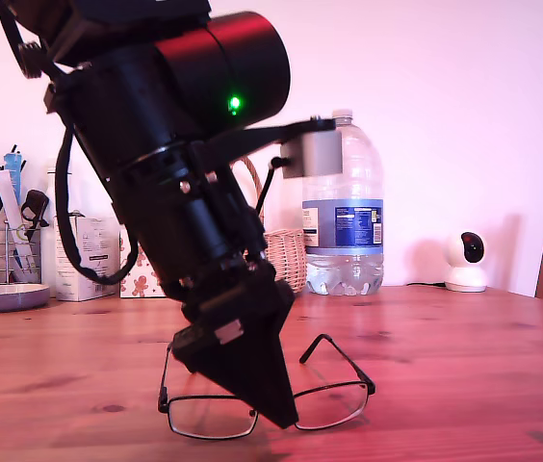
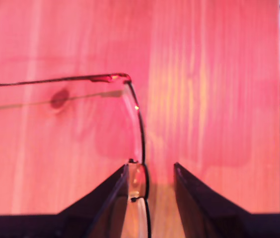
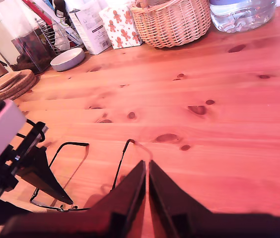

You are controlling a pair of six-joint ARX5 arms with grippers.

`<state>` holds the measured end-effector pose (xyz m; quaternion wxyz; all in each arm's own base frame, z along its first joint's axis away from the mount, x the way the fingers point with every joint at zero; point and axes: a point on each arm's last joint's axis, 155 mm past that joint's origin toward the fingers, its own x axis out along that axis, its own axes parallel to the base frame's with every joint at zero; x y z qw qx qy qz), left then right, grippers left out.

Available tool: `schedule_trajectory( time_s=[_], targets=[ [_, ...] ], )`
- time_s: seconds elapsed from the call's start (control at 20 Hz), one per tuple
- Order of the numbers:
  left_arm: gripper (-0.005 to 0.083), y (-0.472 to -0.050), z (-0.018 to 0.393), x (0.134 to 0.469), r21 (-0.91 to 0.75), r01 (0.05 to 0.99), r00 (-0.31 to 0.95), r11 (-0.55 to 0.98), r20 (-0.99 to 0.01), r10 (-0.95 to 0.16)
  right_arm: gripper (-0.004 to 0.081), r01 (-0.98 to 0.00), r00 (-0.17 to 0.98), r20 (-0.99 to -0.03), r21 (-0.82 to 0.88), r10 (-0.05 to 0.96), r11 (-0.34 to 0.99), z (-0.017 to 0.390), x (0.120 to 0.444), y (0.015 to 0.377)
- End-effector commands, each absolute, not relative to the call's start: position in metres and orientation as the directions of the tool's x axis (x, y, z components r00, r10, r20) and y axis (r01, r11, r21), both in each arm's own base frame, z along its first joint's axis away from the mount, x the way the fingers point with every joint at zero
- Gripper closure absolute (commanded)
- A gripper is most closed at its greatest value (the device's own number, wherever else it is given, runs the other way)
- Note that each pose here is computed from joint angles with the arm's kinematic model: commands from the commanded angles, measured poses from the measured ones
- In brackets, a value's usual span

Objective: Pick up the glasses and close them, then place them back on the table

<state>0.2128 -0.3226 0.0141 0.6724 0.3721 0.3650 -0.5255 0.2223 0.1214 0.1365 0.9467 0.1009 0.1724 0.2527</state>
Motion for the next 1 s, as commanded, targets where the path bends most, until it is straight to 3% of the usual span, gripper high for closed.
schedule_trajectory(
  time_s=[0.0,0.95],
  targets=[
    [0.0522,-0.3241,0.0105,0.2143,0.126,0.979,0.183,0.158,-0.883,-0.431,0.0783,-0.445,0.809,-0.282,0.28,0.516,0.851,0.1334,0.2221,0.1225],
    [0.0523,-0.32,0.0045,0.216,0.112,0.98,0.173,0.166,-0.892,-0.418,0.0783,-0.446,0.808,-0.282,0.28,0.517,0.85,0.1335,0.222,0.1227]
  ],
)
